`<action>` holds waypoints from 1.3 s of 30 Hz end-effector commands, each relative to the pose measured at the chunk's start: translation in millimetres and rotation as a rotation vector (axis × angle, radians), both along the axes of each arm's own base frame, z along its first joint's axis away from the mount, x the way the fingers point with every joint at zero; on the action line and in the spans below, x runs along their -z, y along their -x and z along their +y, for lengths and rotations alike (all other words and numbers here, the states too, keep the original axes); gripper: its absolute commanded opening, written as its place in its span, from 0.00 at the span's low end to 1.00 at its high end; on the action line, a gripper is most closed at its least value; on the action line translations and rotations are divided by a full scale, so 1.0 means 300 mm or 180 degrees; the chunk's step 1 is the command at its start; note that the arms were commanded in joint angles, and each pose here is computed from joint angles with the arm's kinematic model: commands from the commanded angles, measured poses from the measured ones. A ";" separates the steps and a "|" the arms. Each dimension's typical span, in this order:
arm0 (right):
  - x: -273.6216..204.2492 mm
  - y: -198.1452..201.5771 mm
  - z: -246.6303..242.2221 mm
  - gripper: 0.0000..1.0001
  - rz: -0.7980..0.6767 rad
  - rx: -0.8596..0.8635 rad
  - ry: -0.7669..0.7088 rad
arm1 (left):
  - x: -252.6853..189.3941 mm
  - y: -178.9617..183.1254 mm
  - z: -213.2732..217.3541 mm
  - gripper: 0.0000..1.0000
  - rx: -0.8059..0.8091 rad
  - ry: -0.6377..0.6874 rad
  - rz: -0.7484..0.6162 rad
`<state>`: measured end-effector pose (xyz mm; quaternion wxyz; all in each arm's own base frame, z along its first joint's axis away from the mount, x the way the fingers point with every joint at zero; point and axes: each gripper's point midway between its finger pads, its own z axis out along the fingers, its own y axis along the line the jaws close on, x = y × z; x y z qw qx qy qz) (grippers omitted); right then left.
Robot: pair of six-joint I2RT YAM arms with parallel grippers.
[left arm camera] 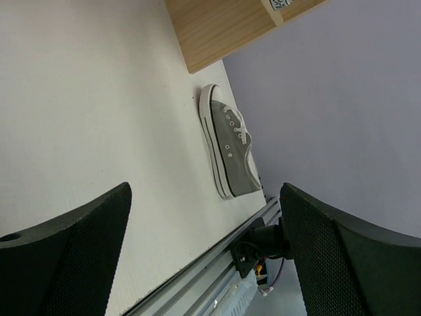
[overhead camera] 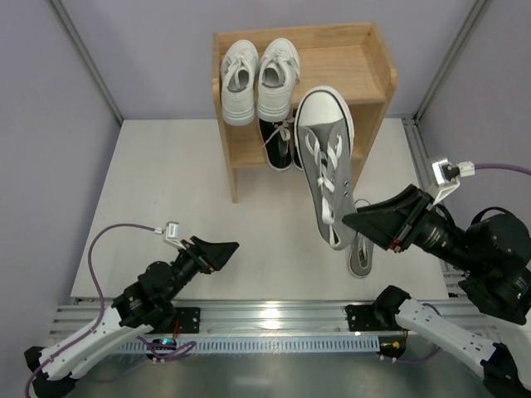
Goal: Place and organize the shoes onto the shoe shelf
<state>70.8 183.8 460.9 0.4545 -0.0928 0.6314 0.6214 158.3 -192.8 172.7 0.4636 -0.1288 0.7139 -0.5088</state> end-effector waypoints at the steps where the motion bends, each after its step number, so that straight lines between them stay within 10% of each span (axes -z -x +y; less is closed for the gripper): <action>1: -0.176 -0.112 -0.019 0.04 -0.0398 0.0535 -0.0073 | -0.057 0.014 0.021 0.91 0.0011 0.0062 -0.0121; 13: -0.460 -0.416 0.000 0.04 -0.0671 0.1199 0.0167 | -0.080 0.056 0.032 0.88 0.0157 0.0055 -0.0116; 21: -0.387 -0.766 0.011 0.04 -0.0138 0.0378 -0.0026 | -0.094 0.071 0.029 0.87 0.0235 0.0080 -0.0120; 39: -0.343 -0.825 -0.056 0.04 -0.0028 0.0337 -0.0315 | -0.105 0.062 0.043 0.86 0.0158 0.0056 -0.0158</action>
